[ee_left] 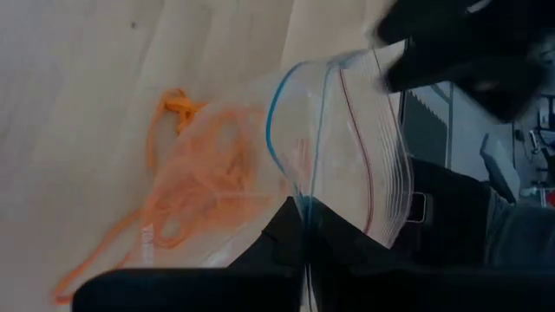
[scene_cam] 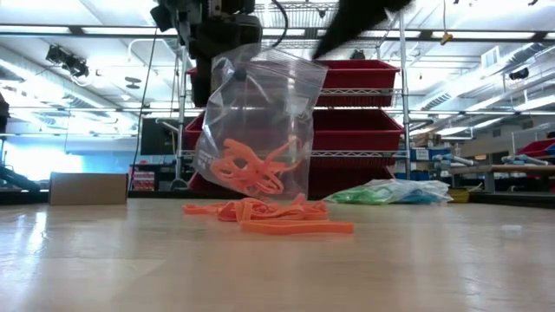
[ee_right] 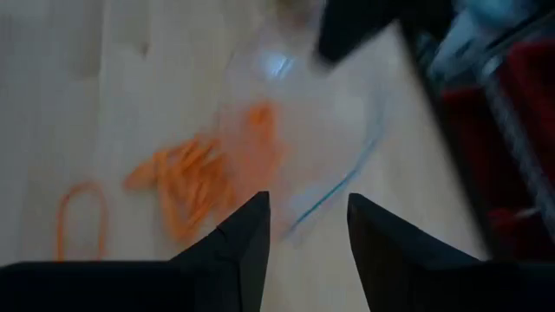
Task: Sort rubber bands
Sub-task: Put the orange rubber band into the transparent zip bag
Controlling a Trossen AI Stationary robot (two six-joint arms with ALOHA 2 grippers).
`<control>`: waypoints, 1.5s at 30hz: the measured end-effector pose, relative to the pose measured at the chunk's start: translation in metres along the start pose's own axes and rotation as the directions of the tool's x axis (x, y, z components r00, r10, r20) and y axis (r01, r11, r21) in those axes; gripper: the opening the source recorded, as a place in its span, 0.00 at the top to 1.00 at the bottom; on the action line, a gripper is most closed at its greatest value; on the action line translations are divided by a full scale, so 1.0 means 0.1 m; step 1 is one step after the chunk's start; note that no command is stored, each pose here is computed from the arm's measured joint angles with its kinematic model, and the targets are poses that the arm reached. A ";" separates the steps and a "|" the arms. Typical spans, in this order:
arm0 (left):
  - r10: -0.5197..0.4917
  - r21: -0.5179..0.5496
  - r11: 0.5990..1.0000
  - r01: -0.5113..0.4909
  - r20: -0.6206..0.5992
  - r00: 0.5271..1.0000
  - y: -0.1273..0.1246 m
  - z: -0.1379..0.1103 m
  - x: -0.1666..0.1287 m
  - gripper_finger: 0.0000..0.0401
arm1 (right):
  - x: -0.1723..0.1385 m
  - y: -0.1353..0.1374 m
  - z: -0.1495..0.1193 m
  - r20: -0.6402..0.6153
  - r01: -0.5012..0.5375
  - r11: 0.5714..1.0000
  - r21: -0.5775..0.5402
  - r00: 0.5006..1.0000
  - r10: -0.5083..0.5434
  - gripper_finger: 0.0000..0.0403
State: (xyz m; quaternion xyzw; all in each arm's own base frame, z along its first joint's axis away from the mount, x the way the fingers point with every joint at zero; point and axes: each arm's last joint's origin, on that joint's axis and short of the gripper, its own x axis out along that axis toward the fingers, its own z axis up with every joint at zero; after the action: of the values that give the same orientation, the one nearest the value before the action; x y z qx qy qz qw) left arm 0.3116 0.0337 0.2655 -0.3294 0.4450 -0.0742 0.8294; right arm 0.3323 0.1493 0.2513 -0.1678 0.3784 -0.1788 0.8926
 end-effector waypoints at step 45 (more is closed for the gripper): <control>0.095 -0.141 0.986 -0.091 0.021 0.995 0.32 0.03 -0.31 0.96 | 0.97 0.71 -0.93 0.031 -0.452 0.892 0.024 0.892 0.451 0.98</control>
State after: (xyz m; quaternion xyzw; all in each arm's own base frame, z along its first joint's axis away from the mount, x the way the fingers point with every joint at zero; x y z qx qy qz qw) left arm 0.2902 0.0728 0.2689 -0.3666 0.4527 0.0007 0.8128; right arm 0.3407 0.1531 0.0993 -0.0638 0.3932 0.0295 0.9167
